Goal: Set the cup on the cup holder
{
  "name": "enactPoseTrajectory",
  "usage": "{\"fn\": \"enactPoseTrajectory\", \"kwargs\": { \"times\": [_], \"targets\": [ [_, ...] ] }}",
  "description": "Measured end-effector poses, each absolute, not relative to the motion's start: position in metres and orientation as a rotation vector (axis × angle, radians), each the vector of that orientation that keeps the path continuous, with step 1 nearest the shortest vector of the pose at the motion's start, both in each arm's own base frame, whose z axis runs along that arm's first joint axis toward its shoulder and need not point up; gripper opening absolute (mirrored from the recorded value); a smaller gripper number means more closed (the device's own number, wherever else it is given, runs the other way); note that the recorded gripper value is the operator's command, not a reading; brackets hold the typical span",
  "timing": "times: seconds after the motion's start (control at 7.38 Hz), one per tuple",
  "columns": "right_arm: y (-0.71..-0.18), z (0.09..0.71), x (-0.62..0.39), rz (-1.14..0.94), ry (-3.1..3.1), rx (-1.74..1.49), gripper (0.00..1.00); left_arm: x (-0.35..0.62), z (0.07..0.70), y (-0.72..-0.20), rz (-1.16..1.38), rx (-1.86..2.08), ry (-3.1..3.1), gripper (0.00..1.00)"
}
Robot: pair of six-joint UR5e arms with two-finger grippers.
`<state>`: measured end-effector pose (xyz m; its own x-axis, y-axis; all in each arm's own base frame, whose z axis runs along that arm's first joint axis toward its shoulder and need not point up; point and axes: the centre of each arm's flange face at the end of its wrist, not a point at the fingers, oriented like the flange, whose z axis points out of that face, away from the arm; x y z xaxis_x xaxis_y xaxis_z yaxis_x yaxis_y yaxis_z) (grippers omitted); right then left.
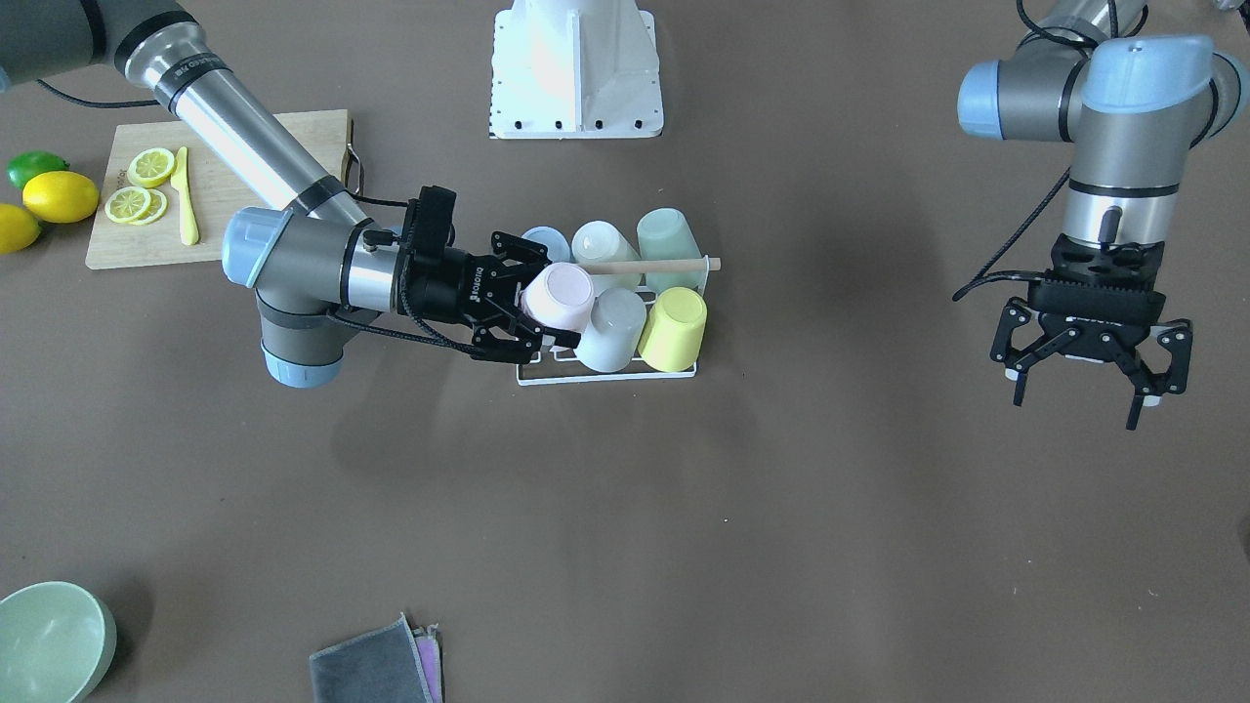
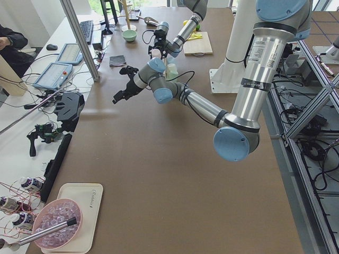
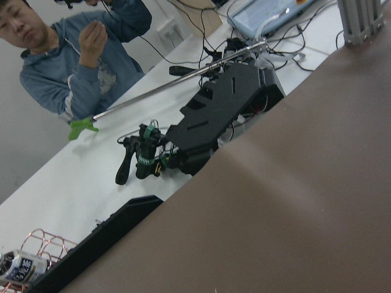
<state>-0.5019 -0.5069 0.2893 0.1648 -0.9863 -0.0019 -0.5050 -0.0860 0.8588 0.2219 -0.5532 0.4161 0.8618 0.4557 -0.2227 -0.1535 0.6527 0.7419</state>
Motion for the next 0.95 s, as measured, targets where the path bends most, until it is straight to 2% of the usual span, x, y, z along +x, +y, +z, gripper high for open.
{"fn": "enactPoseTrajectory", "kwargs": {
  "times": [0.27, 0.54, 0.68, 0.81, 0.95],
  "targets": [
    [-0.511, 0.287, -0.498, -0.816, -1.435, 1.701, 0.05, 0.186, 0.475, -0.540, 0.359, 0.621, 0.494, 0.98],
    [-0.512, 0.286, -0.498, -0.815, -1.437, 1.699, 0.53, 0.135, 0.517, -0.547, 0.303, 0.430, 0.597, 0.98],
    [-0.512, 0.285, -0.497, -0.810, -1.444, 1.692, 0.68, 0.110, 0.531, -0.553, 0.281, 0.359, 0.604, 0.98],
    [-0.512, 0.284, -0.497, -0.802, -1.456, 1.681, 0.99, 0.086, 0.542, -0.555, 0.264, 0.295, 0.604, 0.98],
    [-0.512, 0.283, -0.497, -0.796, -1.464, 1.673, 1.00, 0.063, 0.554, -0.555, 0.235, 0.232, 0.626, 0.98]
  ]
}}
